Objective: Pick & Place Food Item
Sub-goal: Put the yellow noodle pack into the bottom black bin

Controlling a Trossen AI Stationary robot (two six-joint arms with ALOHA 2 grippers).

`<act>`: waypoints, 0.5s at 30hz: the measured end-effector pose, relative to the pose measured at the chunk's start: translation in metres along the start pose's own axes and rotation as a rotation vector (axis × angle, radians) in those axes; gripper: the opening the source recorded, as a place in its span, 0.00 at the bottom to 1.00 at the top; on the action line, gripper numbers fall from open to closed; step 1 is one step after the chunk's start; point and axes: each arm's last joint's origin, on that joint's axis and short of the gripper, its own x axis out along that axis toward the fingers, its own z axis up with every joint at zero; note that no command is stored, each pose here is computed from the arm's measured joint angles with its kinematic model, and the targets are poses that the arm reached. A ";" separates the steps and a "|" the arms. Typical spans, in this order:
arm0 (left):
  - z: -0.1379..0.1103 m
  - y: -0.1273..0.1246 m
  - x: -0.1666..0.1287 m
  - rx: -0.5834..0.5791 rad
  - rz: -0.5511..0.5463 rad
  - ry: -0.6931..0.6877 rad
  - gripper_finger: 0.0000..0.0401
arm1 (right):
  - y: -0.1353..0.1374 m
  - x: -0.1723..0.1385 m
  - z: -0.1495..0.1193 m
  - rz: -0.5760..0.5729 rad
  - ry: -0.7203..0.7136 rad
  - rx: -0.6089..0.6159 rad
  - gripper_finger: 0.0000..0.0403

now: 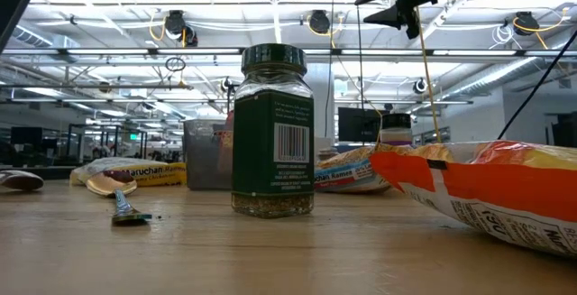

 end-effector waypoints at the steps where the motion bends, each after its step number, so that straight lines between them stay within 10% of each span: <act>1: 0.001 -0.003 -0.001 -0.026 -0.003 -0.014 0.32 | 0.000 0.000 0.000 0.000 0.000 0.010 0.52; 8: -0.001 -0.023 0.003 -0.006 -0.169 0.011 0.32 | 0.000 0.000 0.000 -0.002 0.004 0.064 0.52; 15: -0.012 -0.046 -0.022 0.122 -0.107 0.083 0.32 | -0.002 0.000 -0.003 -0.021 0.034 0.110 0.52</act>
